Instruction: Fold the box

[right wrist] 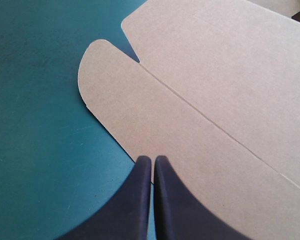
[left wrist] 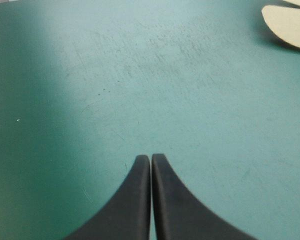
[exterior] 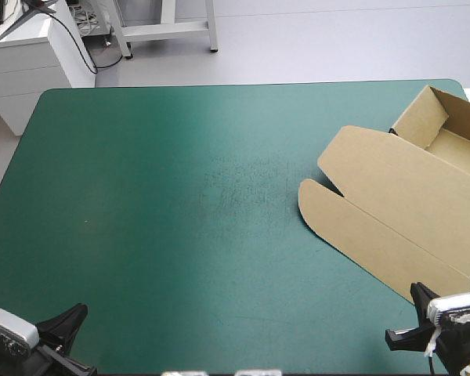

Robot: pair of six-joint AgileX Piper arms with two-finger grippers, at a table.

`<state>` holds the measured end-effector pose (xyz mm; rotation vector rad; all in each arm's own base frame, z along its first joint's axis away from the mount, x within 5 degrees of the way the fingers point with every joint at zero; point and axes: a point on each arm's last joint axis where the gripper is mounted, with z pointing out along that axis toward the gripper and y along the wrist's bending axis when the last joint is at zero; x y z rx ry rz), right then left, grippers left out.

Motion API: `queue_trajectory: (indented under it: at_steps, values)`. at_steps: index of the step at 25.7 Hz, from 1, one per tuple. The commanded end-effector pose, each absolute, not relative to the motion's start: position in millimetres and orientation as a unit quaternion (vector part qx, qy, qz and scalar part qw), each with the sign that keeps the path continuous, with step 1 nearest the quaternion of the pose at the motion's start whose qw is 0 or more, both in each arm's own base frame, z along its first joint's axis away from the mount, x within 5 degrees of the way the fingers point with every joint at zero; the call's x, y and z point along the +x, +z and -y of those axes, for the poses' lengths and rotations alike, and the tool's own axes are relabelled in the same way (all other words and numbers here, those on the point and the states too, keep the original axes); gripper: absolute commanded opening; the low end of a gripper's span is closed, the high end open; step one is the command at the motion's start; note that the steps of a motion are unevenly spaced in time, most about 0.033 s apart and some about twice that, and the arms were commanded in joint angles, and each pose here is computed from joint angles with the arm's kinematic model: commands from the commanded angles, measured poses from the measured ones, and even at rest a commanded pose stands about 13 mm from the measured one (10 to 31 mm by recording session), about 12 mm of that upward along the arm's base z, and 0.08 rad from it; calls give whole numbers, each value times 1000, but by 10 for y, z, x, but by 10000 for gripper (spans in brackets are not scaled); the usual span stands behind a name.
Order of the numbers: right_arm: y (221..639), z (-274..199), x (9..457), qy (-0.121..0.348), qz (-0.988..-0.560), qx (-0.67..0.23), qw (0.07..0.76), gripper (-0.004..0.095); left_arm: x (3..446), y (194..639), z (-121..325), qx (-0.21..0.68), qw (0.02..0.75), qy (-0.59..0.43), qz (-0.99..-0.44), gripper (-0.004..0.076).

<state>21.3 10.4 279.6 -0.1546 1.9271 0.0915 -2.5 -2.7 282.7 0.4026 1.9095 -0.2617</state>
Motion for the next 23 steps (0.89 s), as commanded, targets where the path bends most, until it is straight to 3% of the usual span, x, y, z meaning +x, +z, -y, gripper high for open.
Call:
queue_trajectory:
  at_steps: [1,4,23]
  values:
    - [2938,-92,126,36,-772,-59,632,0,-48,2951,24,164,598,-124,-774,-8]
    - [2942,-86,31,34,-754,-59,653,0,-44,2949,25,164,599,-124,-774,-8]
    - [2940,-87,34,36,-756,-57,652,0,-56,2951,54,160,595,-148,-773,-8]
